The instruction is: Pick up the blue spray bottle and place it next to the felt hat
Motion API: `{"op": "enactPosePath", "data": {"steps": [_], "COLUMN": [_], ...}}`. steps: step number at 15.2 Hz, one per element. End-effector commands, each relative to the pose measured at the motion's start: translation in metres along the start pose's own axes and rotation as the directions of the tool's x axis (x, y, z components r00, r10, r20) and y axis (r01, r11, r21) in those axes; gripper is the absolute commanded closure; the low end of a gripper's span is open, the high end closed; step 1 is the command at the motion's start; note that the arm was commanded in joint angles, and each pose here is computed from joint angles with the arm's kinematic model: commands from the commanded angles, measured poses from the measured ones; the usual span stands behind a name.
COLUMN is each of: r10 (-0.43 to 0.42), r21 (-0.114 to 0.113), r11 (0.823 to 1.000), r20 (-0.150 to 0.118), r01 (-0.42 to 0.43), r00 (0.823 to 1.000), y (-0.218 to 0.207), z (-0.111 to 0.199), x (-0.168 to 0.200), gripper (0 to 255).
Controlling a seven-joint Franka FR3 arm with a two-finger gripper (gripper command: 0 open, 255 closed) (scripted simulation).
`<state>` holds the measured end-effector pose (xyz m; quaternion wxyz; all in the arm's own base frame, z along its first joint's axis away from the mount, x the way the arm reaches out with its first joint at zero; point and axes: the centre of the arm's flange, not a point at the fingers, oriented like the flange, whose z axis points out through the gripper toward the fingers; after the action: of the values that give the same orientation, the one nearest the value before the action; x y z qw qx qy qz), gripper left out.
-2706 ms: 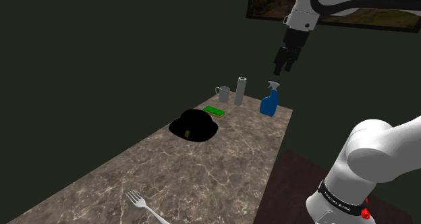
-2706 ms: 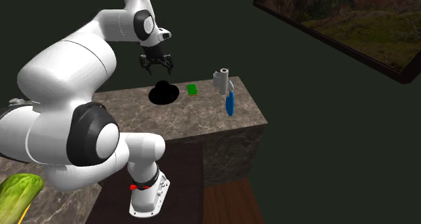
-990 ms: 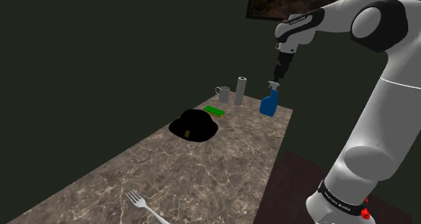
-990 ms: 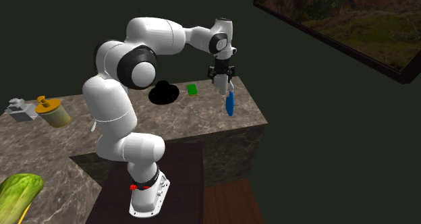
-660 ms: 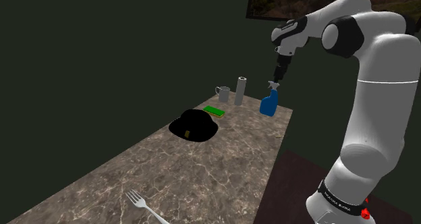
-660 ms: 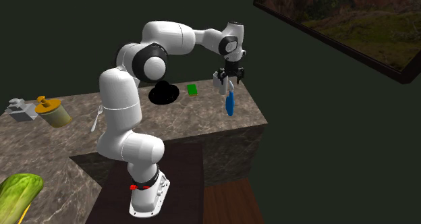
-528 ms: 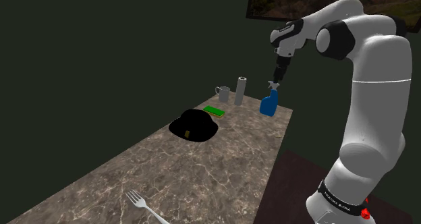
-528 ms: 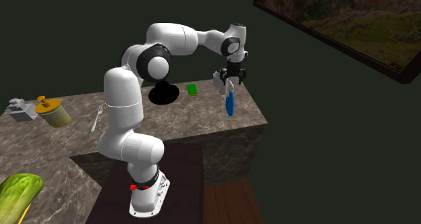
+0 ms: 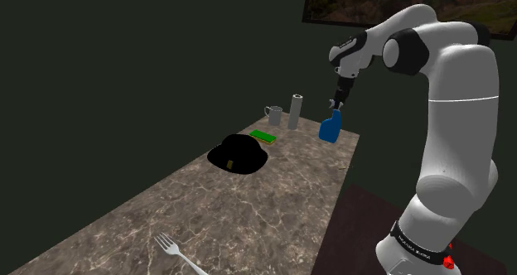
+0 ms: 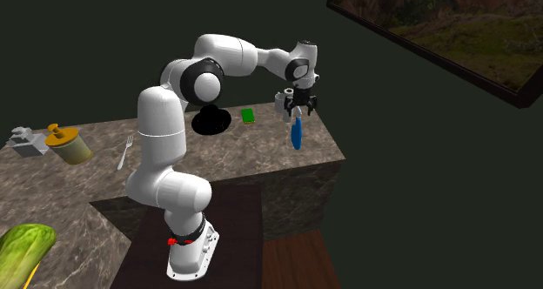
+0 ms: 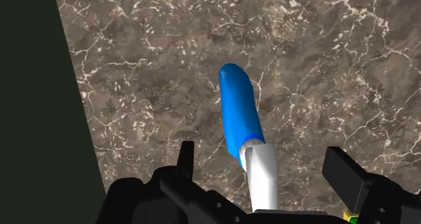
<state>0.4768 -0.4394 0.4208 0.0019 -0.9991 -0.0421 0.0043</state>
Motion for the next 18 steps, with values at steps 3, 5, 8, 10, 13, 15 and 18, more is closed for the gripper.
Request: {"op": "enactPosePath", "data": {"steps": [3, 5, 8, 10, 13, 15, 18], "r10": [0.0, 0.0, 0.0, 0.0, 0.0, 0.0, 0.0], "r21": [0.0, 0.0, 0.0, 0.0, 0.0, 0.0, 0.0], "r11": [1.0, 1.0, 1.0, 1.0, 1.0, 1.0, 1.0], "r20": [0.0, 0.0, 0.0, 0.0, 0.0, 0.0, 0.0], "r01": [0.0, 0.0, 0.0, 0.0, 0.0, 0.0, 0.0], "r00": [1.0, 1.0, 1.0, 1.0, 1.0, 1.0, 1.0], "y": [0.0, 0.0, 0.0, 0.0, 0.0, 0.0, 0.0], "z": [0.002, 0.002, 0.002, 0.002, 0.002, 0.002, -0.009], "x": [0.0, 0.0, 0.0, 0.0, 0.0, 0.0, 0.0], "gripper": [0, 0, 255, 255, 255, 255, 255]}}
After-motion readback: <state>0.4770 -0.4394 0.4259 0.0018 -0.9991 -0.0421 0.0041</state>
